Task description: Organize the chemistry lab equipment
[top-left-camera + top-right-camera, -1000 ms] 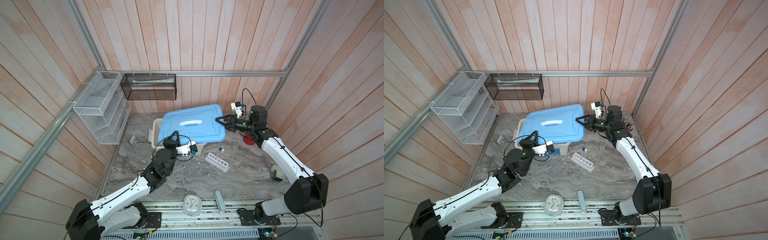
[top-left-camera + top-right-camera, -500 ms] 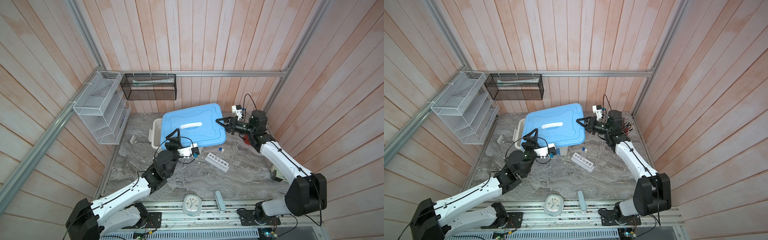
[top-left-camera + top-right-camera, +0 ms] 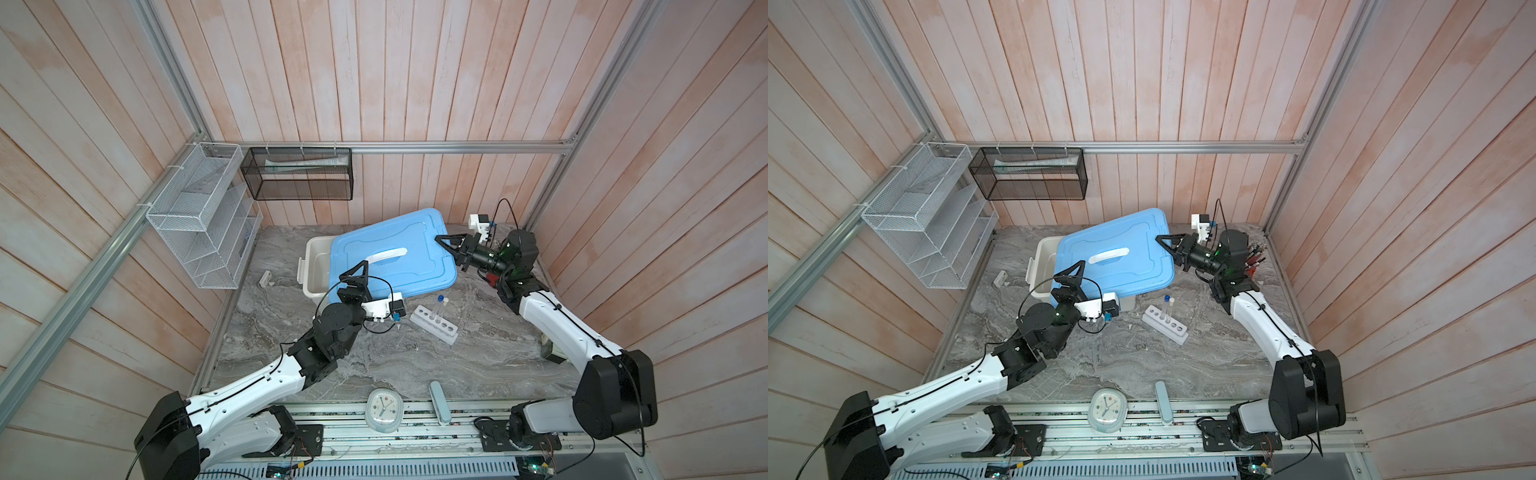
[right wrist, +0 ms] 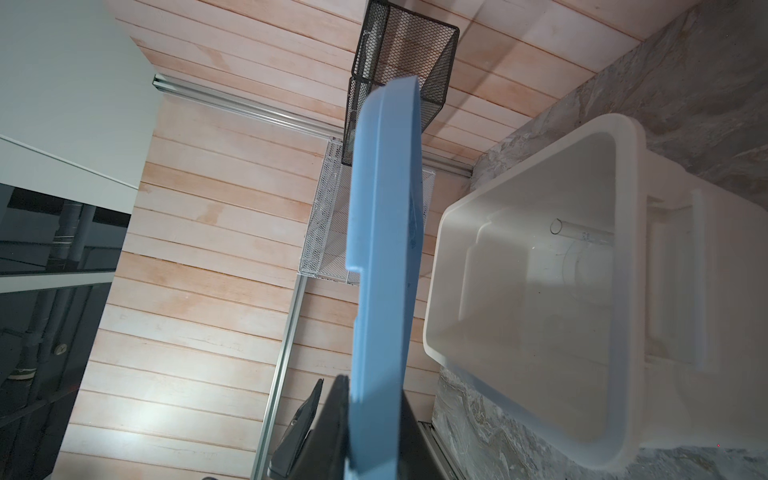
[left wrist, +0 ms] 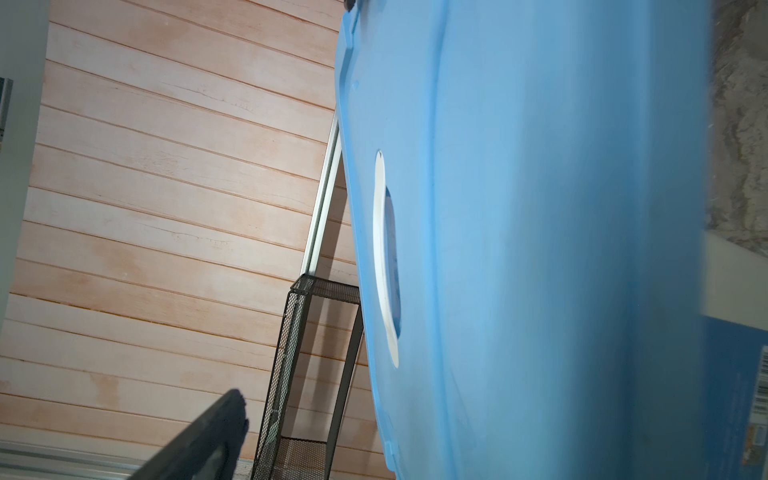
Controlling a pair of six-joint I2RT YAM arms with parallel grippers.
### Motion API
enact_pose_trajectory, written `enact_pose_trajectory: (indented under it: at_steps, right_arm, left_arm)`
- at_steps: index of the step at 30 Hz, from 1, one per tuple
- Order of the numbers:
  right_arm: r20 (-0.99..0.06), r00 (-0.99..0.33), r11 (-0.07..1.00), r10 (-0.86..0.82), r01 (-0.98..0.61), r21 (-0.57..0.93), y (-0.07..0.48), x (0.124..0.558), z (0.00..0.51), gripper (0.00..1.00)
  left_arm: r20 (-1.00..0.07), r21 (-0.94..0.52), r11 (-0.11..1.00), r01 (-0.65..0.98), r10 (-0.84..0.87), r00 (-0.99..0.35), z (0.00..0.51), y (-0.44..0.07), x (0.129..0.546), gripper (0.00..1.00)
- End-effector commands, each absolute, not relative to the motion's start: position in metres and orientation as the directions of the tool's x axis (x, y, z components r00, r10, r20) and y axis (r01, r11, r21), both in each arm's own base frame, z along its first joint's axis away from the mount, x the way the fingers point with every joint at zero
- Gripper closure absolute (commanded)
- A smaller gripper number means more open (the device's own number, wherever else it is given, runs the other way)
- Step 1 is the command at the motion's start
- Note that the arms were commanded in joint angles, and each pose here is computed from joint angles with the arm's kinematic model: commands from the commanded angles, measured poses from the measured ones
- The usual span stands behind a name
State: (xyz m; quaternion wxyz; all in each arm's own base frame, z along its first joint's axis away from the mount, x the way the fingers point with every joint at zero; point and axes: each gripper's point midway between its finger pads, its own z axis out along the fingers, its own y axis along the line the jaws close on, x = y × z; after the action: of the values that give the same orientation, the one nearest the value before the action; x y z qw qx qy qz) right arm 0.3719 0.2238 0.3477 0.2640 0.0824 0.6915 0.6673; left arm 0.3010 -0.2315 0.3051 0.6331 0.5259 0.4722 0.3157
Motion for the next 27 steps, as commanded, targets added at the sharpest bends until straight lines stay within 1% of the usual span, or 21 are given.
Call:
enact_pose_trajectory:
  at_steps: [1,5,9,12,14,20,27]
  right_arm:
    - [-0.283,-0.812,0.060,0.511,-0.295,0.954,0.219,0.373,0.364,0.83]
    - [-0.275,-0.811,0.060,0.517,-0.286,0.956,0.219,0.376,0.360,0.83]
    - [-0.288,-0.802,0.079,0.524,-0.291,0.954,0.218,0.379,0.359,0.86]
    - [-0.324,-0.799,0.130,0.507,-0.301,0.945,0.219,0.380,0.356,0.87]
    - [-0.361,-0.797,0.181,0.484,-0.313,0.932,0.220,0.380,0.351,0.90]
    - [-0.380,-0.800,0.251,0.464,-0.292,0.923,0.218,0.380,0.338,0.94]
    - [-0.418,-0.784,0.367,0.458,-0.262,0.893,0.210,0.389,0.322,1.00]
  left_arm:
    - [-0.310,0.951,0.290,0.109,0.871,0.383,0.308,-0.238,0.297,0.00]
    - [-0.316,0.949,0.294,0.116,0.868,0.384,0.307,-0.238,0.296,0.00]
    - [-0.315,0.949,0.293,0.117,0.870,0.379,0.306,-0.237,0.296,0.00]
    - [-0.312,0.950,0.295,0.103,0.873,0.376,0.310,-0.234,0.295,0.00]
    - [-0.311,0.950,0.297,0.096,0.874,0.374,0.313,-0.232,0.294,0.00]
    - [-0.303,0.952,0.293,0.086,0.881,0.364,0.314,-0.229,0.294,0.00]
    - [-0.315,0.949,0.301,0.096,0.881,0.353,0.317,-0.223,0.291,0.00]
